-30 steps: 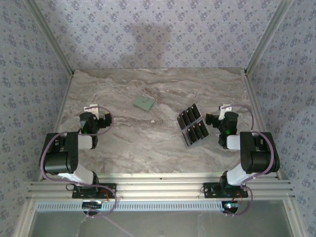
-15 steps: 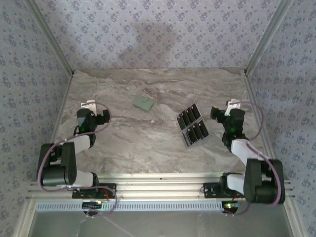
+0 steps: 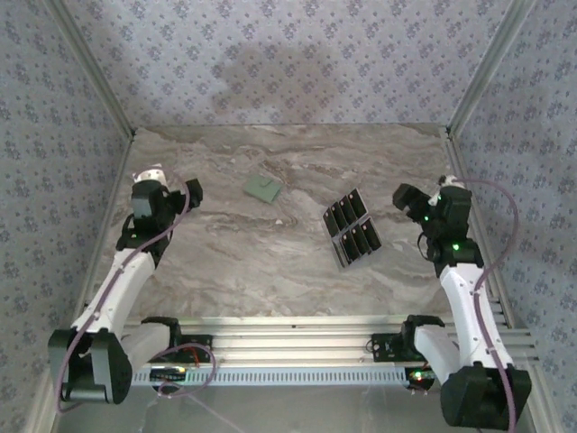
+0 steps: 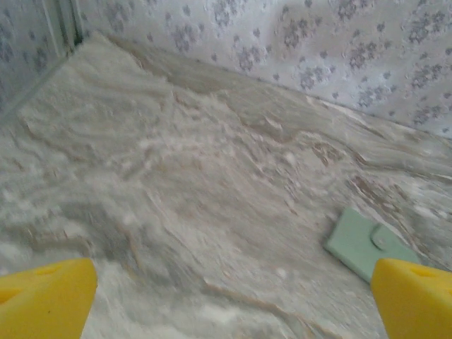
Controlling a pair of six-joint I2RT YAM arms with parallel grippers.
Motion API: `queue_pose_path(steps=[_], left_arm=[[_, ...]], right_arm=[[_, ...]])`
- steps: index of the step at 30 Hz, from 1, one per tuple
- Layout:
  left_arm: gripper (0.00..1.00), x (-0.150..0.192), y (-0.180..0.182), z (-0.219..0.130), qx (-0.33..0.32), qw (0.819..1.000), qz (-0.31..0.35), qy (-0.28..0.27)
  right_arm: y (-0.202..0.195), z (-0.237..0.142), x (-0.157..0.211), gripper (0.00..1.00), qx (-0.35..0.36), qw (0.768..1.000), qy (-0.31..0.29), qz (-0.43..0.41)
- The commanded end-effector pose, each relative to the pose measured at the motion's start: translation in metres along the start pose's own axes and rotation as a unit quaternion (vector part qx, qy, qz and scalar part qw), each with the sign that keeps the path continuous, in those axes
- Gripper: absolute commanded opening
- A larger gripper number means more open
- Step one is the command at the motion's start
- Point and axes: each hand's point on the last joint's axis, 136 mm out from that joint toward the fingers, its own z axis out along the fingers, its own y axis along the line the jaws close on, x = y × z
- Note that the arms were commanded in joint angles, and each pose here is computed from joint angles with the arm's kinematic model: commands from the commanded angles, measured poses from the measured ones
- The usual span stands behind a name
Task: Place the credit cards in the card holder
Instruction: Move the card holder to the center of the table.
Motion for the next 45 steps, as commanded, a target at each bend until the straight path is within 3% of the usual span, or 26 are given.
queue_pose_path(steps=[1, 6, 12, 17, 25, 31, 37, 45], left_arm=[[1.0, 0.039, 0.006, -0.012, -0.025, 0.994, -0.069, 0.086], [1.0, 0.052, 0.002, -0.008, -0.034, 0.987, -0.097, 0.123], [1.0, 0.055, -0.002, 0.01, -0.054, 0.98, -0.104, 0.162], [1.0, 0.058, -0.011, 0.022, -0.05, 0.976, -0.111, 0.183], [1.0, 0.06, -0.025, 0.026, -0.045, 0.973, -0.104, 0.199], [1.0, 0.064, -0.028, 0.028, -0.044, 0.972, -0.107, 0.206], [1.0, 0.066, -0.029, 0.03, -0.044, 0.971, -0.112, 0.207], [1.0, 0.067, -0.029, 0.026, -0.044, 0.971, -0.116, 0.206]], right_arm=[[0.071, 0.001, 0.031, 0.87, -0.081, 0.99, 0.111, -0.041], [0.166, 0.048, 0.07, 0.8, -0.116, 0.961, 0.204, -0.148], [0.23, 0.129, 0.127, 0.73, -0.097, 0.925, 0.296, -0.219], [0.257, 0.194, 0.152, 0.72, -0.104, 0.915, 0.316, -0.227], [0.277, 0.274, 0.17, 0.71, -0.135, 0.925, 0.297, -0.193], [0.285, 0.304, 0.182, 0.7, -0.161, 0.929, 0.281, -0.177], [0.285, 0.303, 0.209, 0.64, -0.165, 0.918, 0.307, -0.19], [0.267, 0.285, 0.235, 0.38, -0.139, 0.902, 0.346, -0.219]])
